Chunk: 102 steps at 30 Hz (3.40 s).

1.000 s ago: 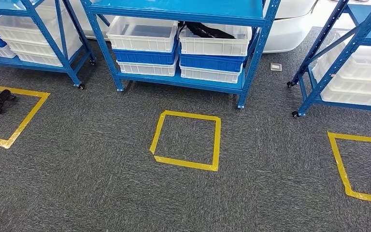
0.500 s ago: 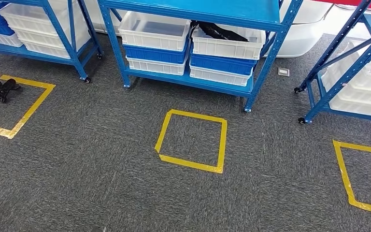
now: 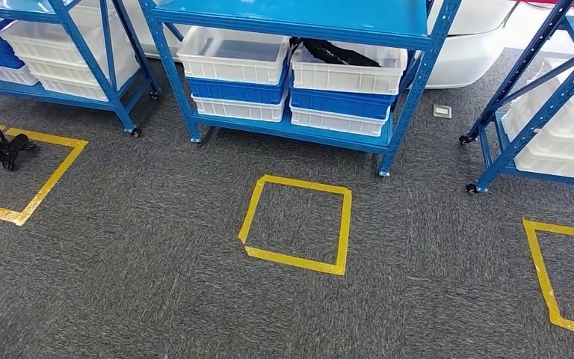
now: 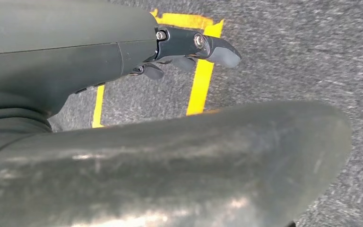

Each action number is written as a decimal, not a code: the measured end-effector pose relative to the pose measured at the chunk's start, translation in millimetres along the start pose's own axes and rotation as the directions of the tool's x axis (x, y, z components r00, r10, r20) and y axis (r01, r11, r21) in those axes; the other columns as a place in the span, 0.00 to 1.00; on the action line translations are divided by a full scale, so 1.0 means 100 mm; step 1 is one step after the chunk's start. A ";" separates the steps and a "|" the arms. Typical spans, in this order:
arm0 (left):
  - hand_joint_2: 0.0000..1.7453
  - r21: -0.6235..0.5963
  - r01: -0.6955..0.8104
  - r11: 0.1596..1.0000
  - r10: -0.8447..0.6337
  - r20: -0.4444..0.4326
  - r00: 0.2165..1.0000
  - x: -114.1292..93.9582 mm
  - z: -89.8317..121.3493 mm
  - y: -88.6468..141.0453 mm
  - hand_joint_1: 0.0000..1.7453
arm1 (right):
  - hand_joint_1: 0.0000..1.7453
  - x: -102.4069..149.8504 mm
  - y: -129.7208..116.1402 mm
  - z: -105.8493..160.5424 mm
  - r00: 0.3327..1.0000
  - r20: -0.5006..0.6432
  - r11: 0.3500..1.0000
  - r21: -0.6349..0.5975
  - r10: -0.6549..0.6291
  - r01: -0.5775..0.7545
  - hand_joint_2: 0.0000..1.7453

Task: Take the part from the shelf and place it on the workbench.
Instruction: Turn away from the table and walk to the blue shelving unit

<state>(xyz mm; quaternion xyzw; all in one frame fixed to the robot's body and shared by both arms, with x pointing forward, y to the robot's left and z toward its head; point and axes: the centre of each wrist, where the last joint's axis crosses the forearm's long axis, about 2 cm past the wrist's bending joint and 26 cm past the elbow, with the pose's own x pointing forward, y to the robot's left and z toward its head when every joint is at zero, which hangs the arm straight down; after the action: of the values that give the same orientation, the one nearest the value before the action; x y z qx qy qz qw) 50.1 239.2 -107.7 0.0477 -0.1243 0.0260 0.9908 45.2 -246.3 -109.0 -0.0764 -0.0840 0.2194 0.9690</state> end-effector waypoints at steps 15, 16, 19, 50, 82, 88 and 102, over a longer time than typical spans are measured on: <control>0.00 -0.006 -0.003 1.000 0.003 -0.007 1.000 -0.02 0.00 0.00 0.00 | 0.00 -0.01 0.01 0.00 1.000 -0.003 1.000 0.002 -0.004 0.004 0.00; 0.00 -0.007 -0.003 1.000 0.003 -0.008 1.000 -0.02 0.00 0.00 0.00 | 0.00 -0.02 0.01 0.00 1.000 -0.005 1.000 0.003 -0.004 0.004 0.00; 0.00 -0.007 -0.003 1.000 0.003 -0.008 1.000 -0.02 0.00 0.00 0.00 | 0.00 -0.02 0.02 0.00 1.000 -0.007 1.000 0.003 -0.004 0.004 0.00; 0.00 -0.017 -0.013 1.000 0.012 -0.030 0.999 -0.03 0.01 -0.02 0.00 | 0.00 -0.04 0.01 0.00 1.000 -0.010 1.000 0.003 -0.009 0.009 0.00; 0.00 -0.023 -0.016 1.000 0.015 -0.040 0.999 -0.06 0.01 -0.02 0.00 | 0.00 -0.05 0.03 0.01 1.000 -0.012 1.000 0.010 -0.011 0.011 0.00; 0.00 -0.016 -0.017 1.000 0.016 -0.039 0.999 -0.01 0.01 -0.03 0.00 | 0.00 -0.02 0.02 0.00 1.000 -0.008 1.000 0.006 -0.017 0.017 0.00; 0.00 0.006 -0.022 1.000 0.022 -0.054 0.998 -0.06 0.00 0.01 0.00 | 0.00 -0.01 0.05 0.01 0.999 -0.015 0.999 0.014 -0.048 0.048 0.00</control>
<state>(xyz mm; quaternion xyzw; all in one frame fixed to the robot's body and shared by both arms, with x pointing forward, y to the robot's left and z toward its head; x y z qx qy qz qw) 44.2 240.3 -108.6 0.0482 -0.0982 0.0385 0.9933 41.5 -241.9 -109.0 -0.0690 -0.0769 0.1962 0.9751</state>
